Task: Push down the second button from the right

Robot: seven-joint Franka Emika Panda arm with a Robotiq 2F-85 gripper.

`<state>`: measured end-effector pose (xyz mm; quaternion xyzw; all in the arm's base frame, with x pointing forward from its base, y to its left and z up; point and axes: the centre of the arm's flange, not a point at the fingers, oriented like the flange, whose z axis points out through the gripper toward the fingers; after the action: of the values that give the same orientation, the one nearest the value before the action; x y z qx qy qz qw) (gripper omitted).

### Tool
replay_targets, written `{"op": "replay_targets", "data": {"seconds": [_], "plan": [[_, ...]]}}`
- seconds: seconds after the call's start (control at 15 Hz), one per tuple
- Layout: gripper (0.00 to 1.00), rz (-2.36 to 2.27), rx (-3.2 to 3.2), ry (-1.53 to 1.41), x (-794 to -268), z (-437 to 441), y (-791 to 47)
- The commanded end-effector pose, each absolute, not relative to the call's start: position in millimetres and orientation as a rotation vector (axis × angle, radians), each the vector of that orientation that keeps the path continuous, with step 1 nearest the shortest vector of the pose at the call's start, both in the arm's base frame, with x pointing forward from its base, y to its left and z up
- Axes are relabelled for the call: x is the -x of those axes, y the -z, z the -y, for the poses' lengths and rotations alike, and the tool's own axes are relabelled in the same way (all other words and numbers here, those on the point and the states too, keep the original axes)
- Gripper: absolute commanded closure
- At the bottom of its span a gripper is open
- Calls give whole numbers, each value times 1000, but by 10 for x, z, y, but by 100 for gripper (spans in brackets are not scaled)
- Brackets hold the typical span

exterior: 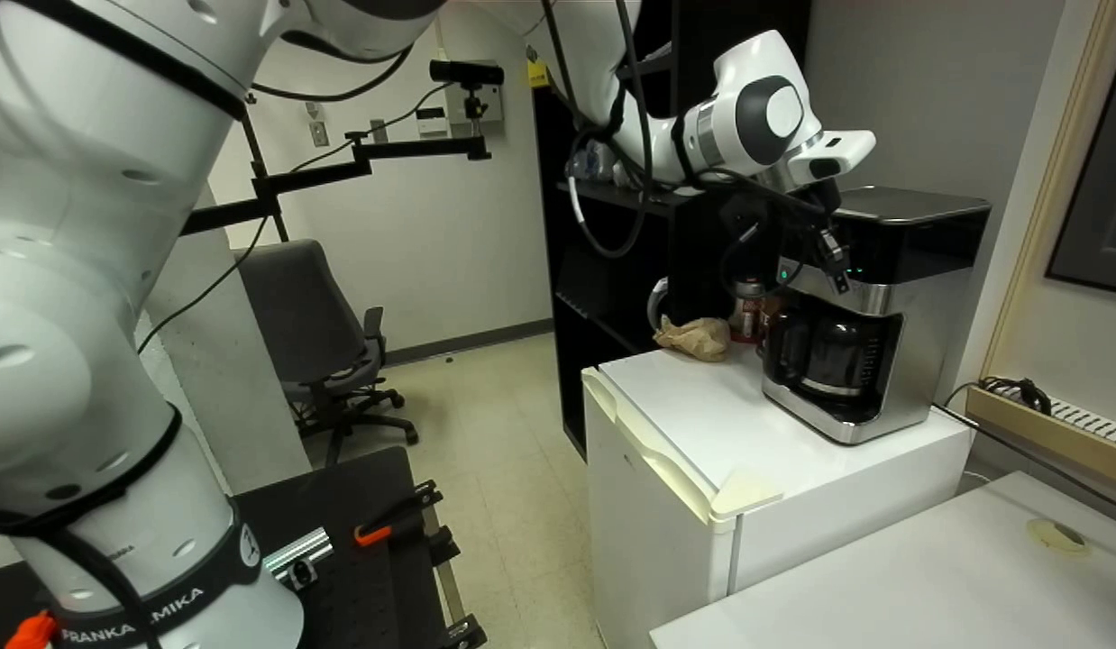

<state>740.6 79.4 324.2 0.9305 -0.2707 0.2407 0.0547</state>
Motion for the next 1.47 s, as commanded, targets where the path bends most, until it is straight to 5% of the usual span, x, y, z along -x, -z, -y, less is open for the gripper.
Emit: {"op": "replay_targets", "data": {"seconds": [0.0,1.4], "plan": [[100,822,-2825,-743,-7556,-818,-3251],[100,797,-2798,-861,-7592,-825,-3391]]}}
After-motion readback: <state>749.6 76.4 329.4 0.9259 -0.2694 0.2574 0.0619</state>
